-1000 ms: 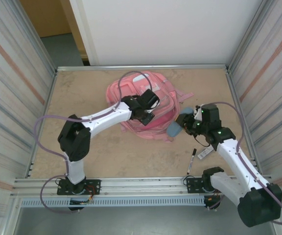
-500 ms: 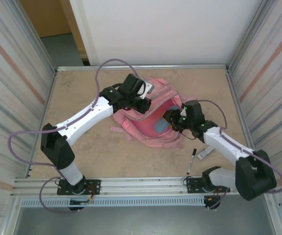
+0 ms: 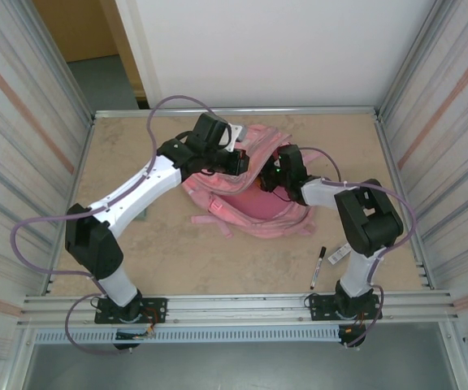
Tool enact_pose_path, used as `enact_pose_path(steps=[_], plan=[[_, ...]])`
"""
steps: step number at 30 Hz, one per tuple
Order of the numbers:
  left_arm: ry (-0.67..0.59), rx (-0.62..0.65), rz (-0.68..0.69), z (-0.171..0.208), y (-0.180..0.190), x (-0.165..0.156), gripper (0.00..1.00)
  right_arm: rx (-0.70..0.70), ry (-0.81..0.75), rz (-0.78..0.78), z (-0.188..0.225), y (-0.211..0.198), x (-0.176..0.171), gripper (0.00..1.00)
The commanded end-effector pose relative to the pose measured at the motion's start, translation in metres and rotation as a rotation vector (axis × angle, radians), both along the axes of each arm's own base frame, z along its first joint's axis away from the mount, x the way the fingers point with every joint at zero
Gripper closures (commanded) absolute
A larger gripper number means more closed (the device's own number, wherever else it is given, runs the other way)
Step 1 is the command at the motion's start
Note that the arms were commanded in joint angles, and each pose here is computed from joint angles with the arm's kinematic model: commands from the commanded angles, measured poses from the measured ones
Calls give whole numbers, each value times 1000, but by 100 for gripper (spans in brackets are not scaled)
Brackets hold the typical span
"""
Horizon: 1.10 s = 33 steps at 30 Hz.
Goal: Pack the student bag
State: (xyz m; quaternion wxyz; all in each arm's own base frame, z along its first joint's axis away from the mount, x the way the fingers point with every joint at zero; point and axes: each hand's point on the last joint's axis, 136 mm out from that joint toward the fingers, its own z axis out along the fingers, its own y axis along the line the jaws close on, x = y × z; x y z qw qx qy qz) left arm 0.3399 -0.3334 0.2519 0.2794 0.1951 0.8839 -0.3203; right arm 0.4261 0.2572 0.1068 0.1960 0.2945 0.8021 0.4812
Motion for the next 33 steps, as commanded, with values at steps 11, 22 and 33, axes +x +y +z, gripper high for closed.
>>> enact_pose_path(steps=[11,22,33], plan=[[-106,-147,-46,50,-5,-5,100,-125,-18,162,-8,-9,-40,47],[-99,-185,-121,59,-18,-7,100,-171,-15,156,-30,10,-20,62],[-125,-191,-121,69,-12,-3,100,-243,-158,302,-30,49,11,74]])
